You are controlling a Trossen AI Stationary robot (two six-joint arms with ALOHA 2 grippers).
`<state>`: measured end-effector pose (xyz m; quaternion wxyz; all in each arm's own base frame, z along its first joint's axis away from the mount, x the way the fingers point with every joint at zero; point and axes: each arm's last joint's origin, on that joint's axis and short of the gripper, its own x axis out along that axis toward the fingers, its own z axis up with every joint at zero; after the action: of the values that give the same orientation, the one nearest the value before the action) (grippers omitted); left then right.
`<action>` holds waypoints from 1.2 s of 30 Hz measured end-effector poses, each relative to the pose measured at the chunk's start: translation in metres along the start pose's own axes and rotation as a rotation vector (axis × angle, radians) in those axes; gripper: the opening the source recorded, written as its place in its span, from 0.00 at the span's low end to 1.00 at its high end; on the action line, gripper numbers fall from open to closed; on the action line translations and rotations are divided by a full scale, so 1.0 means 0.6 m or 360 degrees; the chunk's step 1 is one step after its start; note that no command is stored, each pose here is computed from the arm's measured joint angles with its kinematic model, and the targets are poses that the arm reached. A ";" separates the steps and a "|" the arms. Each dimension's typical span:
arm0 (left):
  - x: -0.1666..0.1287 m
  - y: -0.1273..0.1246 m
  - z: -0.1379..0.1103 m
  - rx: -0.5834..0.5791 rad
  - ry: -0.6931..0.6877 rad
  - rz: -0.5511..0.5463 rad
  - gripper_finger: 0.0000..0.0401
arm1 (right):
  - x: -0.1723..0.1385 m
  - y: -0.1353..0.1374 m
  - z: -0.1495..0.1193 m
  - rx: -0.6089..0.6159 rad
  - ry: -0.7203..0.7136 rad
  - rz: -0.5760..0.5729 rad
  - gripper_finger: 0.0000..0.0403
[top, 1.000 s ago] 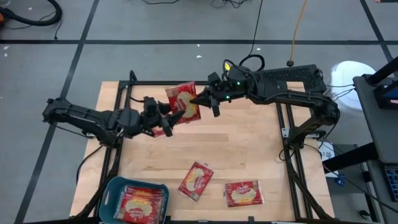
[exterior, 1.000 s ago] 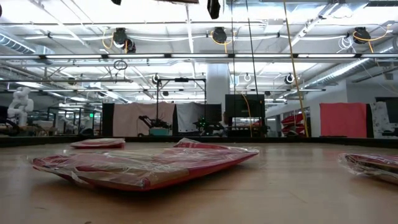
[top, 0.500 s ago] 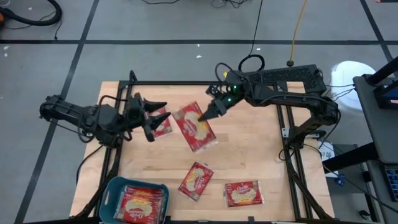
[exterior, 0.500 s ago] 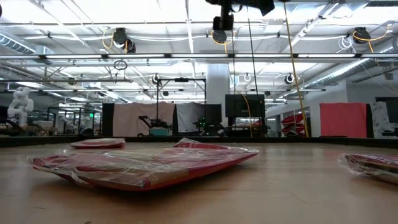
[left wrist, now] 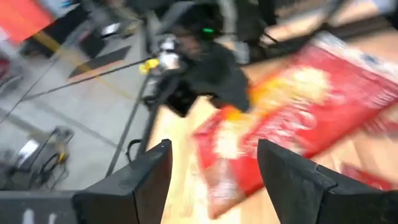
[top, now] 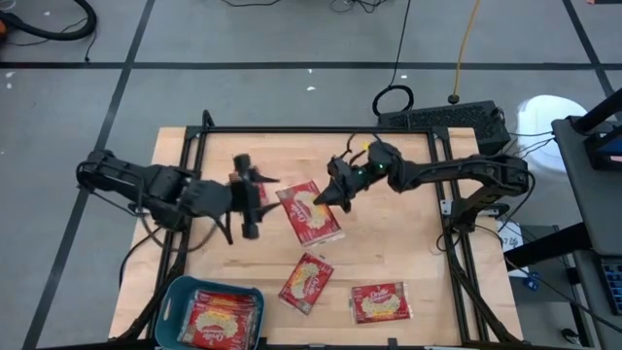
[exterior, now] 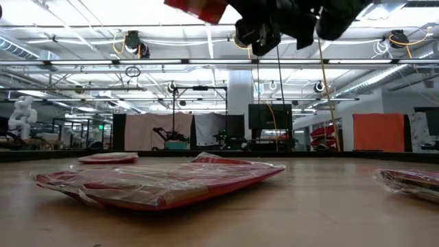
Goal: Sort popcorn bags into baskets
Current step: Put the popcorn sachet into the bin
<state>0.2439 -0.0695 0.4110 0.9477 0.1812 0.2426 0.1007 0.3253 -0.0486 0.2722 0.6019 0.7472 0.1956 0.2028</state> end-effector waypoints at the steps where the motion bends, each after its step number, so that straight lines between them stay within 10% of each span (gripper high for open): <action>1: 0.006 -0.006 0.000 0.0064 0.0009 -0.0054 0.61 | 0.001 -0.006 -0.004 0.0037 -0.0019 0.0019 0.02; 15: 0.026 -0.081 -0.004 0.0635 -0.0010 -0.0526 0.58 | 0.033 -0.036 -0.048 0.0208 -0.0065 0.0011 0.02; 36: 0.064 -0.074 -0.009 0.0979 0.0091 -0.0290 0.58 | 0.035 -0.025 -0.047 -0.0008 -0.0310 0.0164 0.02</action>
<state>0.2787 -0.0980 0.3728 0.8465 0.4337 0.3033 -0.0575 0.3272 -0.0110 0.2644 0.6088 0.7709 0.0971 0.1603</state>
